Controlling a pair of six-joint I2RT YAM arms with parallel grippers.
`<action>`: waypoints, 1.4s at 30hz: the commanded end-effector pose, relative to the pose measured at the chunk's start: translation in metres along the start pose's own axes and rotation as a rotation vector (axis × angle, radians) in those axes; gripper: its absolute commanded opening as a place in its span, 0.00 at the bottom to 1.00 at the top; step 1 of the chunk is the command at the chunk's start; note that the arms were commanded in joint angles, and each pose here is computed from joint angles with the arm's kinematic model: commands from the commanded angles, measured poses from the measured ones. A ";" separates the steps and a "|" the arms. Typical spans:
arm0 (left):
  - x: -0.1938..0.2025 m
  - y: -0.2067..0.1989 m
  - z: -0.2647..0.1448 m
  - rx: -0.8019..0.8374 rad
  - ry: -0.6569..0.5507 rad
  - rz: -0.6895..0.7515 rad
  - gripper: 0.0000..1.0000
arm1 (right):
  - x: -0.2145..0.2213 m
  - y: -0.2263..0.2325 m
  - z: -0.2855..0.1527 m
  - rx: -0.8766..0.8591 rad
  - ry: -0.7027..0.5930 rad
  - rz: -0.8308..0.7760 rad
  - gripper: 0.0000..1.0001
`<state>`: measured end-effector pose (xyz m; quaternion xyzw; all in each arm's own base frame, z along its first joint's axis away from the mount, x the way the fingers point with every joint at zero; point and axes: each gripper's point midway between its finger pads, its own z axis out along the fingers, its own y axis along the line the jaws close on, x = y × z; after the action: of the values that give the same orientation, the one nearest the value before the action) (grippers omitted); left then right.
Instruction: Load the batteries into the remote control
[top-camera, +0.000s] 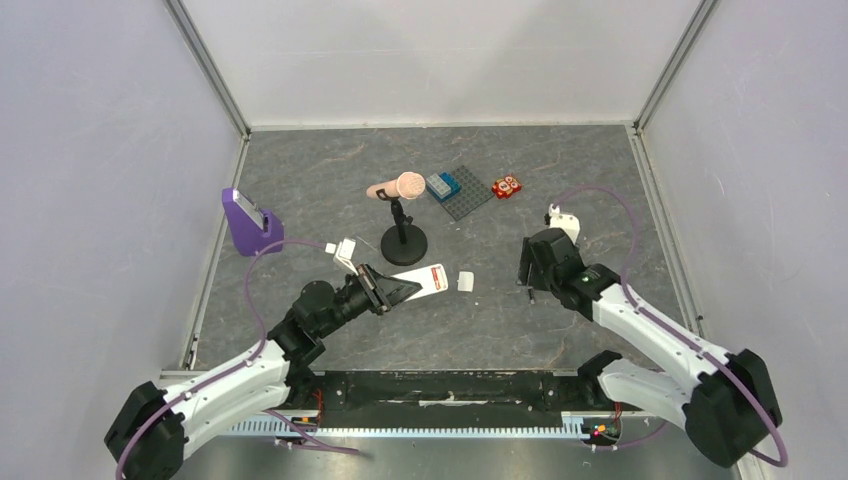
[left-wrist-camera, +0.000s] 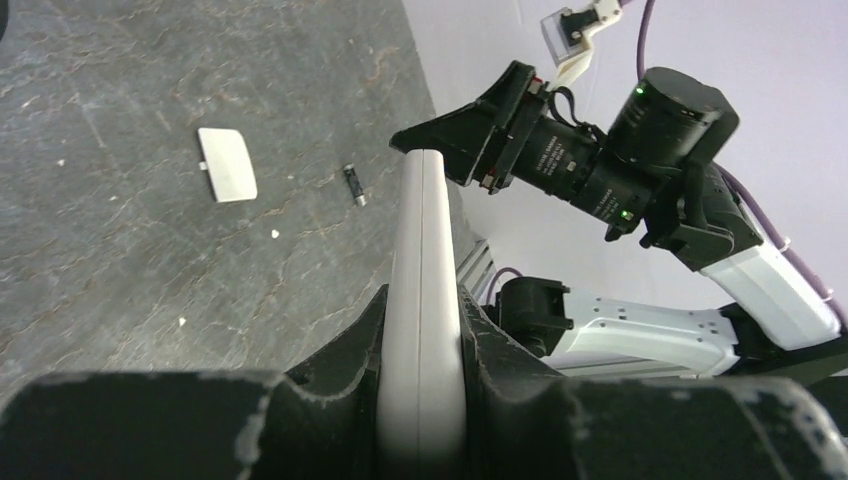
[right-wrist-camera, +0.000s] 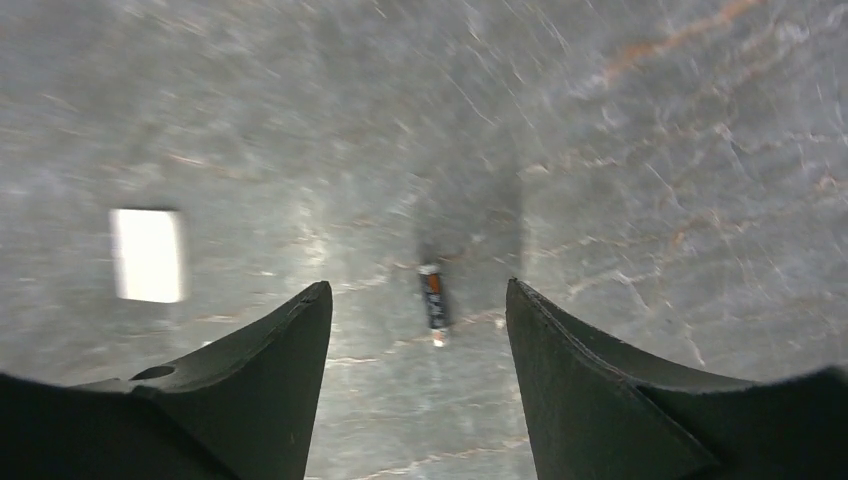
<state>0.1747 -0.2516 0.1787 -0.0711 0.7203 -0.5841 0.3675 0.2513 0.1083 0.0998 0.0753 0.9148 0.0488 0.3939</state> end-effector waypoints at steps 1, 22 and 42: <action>-0.005 -0.004 0.004 0.003 -0.005 0.052 0.02 | 0.027 -0.026 0.018 0.079 0.103 -0.080 0.66; 0.008 0.006 0.026 0.035 0.045 0.032 0.02 | 0.083 -0.032 0.043 0.004 0.279 -0.164 0.16; -0.004 -0.002 0.010 0.012 0.012 0.142 0.02 | -0.027 0.128 -0.121 -1.135 -0.332 -0.278 0.00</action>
<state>0.1765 -0.2628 0.1542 -0.0345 0.7471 -0.5618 0.3537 0.2285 0.1929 0.1640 -0.1518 0.7959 0.3499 0.4703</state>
